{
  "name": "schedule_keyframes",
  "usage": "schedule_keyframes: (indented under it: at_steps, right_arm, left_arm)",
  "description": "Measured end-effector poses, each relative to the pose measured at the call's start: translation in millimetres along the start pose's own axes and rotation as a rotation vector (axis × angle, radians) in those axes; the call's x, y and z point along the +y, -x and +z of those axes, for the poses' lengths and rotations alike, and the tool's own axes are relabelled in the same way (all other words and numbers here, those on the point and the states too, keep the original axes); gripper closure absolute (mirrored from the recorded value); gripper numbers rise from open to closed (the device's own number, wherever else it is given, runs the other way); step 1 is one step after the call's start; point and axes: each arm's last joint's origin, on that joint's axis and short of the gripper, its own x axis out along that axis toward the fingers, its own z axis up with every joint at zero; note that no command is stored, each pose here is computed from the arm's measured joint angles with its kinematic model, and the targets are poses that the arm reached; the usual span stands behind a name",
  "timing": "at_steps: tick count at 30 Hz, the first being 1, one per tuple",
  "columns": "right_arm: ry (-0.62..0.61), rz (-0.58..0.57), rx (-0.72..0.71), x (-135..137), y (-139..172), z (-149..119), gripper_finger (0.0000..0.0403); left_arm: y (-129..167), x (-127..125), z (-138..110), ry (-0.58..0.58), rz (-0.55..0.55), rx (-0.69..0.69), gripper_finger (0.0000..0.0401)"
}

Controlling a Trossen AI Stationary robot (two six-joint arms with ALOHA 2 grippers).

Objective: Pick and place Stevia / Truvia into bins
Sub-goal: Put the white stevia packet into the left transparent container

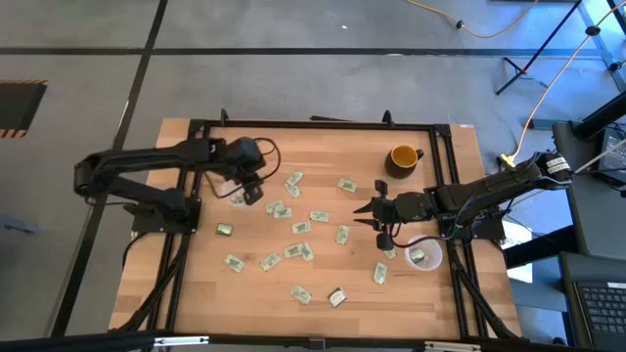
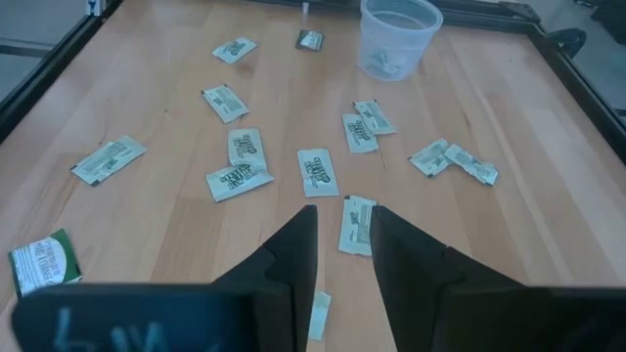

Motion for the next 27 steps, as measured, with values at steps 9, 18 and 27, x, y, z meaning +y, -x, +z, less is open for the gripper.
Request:
schedule_keyframes:
  at_steps: [9,18,27]
  right_arm:
    - [0.000,0.000,-0.002,0,0,0,0.0302]
    - [-0.002,0.000,-0.009,0,0,1,0.0302]
    - [-0.002,0.000,-0.008,0,0,1,0.0302]
  left_arm:
    - [-4,-7,-38,0.063,0.130,0.144,0.0390]
    - [-27,-2,-57,0.077,0.169,0.206,0.0367]
    - [-29,-1,-58,0.076,0.170,0.210,0.0358]
